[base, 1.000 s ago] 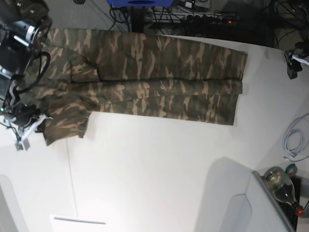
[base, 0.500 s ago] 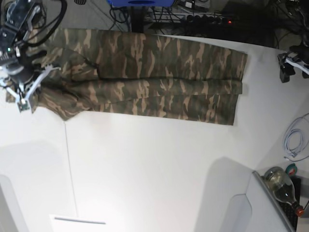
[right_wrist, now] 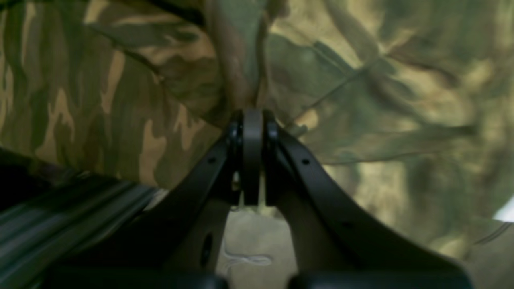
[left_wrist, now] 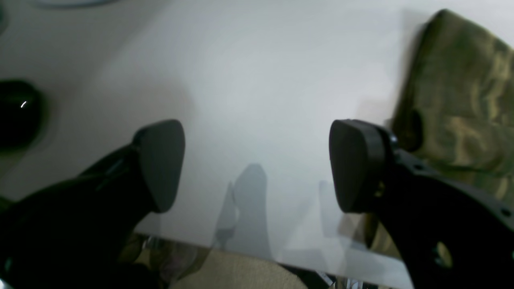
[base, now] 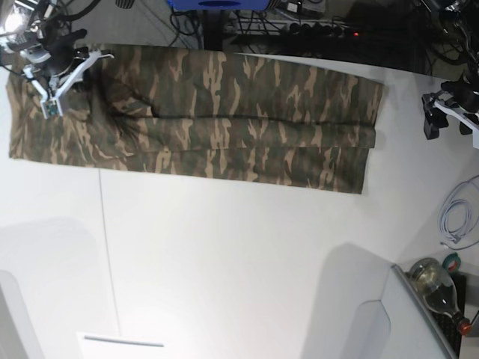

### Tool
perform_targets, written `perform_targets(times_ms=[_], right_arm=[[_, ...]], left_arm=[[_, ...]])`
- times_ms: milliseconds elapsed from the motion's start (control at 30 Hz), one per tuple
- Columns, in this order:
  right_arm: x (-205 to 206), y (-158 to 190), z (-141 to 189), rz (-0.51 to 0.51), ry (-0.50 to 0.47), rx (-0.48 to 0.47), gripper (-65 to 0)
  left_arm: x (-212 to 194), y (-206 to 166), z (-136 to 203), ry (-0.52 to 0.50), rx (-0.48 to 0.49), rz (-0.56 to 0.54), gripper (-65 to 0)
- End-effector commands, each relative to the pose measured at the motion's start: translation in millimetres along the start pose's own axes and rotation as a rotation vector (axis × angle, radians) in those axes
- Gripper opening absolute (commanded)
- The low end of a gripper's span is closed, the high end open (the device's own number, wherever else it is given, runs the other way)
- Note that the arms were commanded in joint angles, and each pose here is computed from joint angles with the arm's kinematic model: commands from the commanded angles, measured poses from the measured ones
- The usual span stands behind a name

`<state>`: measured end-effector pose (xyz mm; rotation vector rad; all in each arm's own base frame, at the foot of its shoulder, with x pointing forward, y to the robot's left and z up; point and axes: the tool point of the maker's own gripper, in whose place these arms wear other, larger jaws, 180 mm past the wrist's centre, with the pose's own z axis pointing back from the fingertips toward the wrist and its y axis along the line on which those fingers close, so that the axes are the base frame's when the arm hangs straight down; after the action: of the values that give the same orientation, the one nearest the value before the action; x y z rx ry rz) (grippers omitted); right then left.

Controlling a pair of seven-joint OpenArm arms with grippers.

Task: Layout the t-shirt on the table in an organized manner, then fold the t-shirt properly
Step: 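Grasp the shirt's opposite end with the left gripper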

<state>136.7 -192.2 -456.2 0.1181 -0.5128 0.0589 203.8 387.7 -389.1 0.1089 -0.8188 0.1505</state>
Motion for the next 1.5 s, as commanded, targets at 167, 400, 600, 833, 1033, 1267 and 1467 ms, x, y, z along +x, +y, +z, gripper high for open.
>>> perform_targets(times_ms=[167, 400, 600, 833, 1033, 1267, 1467], right_arm=[[-6, -8, 5, -0.064, -0.03, -0.023, -55.5], [2, -17, 29, -0.081, -0.094, -0.056, -42.2], [46, -4, 39, -0.036, -0.233, -0.053, -42.2], [39, -7, -15, -0.173, -0.202, -0.025, -65.0], [33, -11, -9, -0.197, -0.225, -0.05, -63.5], [73, 5, 15, -0.126, -0.404, -0.011, -63.0], [80, 4, 22, -0.109, -0.426, -0.021, -63.2]], left_arm=[[18, 13, 7, -0.043, 0.019, -0.036, -11.0], [14, 23, 7, -0.024, 0.031, -0.032, -11.0], [4, 19, 3, -0.002, 0.016, -0.016, -11.2], [-7, -12, -2, 0.018, -0.061, -0.046, -29.8], [-12, -31, -7, 0.042, -0.113, -0.076, -36.9], [5, -81, -12, 0.002, -0.217, -0.159, -37.0], [36, -97, -18, -0.092, -0.268, -0.1, -25.7]])
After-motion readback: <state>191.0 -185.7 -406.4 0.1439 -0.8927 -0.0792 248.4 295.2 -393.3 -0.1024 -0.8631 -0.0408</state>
